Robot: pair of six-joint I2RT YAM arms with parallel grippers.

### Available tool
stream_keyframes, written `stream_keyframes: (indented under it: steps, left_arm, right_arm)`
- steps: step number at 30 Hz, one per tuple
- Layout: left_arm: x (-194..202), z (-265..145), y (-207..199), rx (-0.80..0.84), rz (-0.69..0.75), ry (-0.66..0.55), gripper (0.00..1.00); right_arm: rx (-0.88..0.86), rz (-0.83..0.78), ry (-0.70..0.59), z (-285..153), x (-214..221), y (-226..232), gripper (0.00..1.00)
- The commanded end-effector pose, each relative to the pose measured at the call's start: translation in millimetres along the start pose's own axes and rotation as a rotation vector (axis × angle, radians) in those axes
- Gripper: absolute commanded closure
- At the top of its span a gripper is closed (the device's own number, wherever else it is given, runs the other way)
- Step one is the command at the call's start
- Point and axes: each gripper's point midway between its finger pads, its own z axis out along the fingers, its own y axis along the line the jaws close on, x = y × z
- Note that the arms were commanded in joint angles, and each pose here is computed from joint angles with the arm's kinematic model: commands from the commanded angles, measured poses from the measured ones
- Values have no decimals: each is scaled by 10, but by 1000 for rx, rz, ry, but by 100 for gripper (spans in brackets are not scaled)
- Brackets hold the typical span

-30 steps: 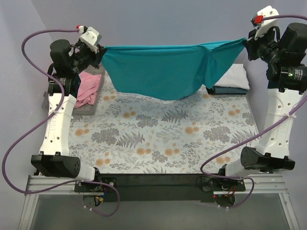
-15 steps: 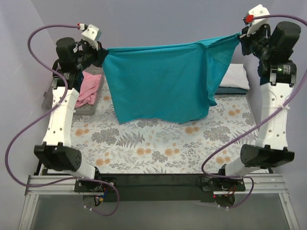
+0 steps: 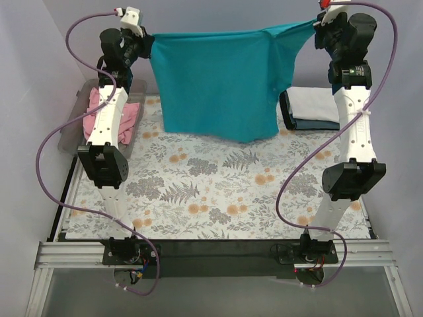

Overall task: Fold and stack the t-shirts
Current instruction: Flatten the tshirt out

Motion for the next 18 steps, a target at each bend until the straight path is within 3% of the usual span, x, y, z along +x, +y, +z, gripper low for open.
stream_keyframes:
  steps: [1, 5, 6, 8, 9, 10, 12, 13, 15, 16, 18]
  left_arm:
    - [-1392, -389, 346, -168, 99, -378, 100]
    - [-1574, -580, 240, -136, 135, -475, 100]
    - [-1287, -514, 229, -122, 127, -427, 100]
    - [-1233, -579, 110, -73, 162, -425, 100]
    - [-890, -520, 85, -50, 150, -354, 100]
    - [-772, -567, 38, -36, 163, -335, 100]
    - [-414, -595, -75, 22, 207, -277, 100]
    - [115, -607, -139, 55, 198, -185, 100]
    - [431, -731, -290, 123, 242, -129, 100]
    - [784, -823, -366, 150, 222, -57, 100]
    - [1159, -937, -489, 214, 242, 19, 100]
  right_arm:
    - [296, -51, -398, -557, -1391, -694, 99]
    - [321, -94, -505, -716, -1658, -707, 99]
    - [313, -102, -485, -662, -1547, -679, 99]
    - [297, -117, -470, -639, -1461, -633, 99]
    - [262, -141, -466, -660, -1443, -557, 99]
    - [213, -140, -391, -502, -1066, -426, 99]
    - [125, -184, -366, -529, -889, -205, 99]
    - [89, -193, -327, -503, -679, -104, 99]
    - [10, -214, -219, -499, -95, 179, 99]
    - [-27, -239, -134, -505, 345, 319, 99]
    - [-77, -274, -100, -635, 540, 578, 99]
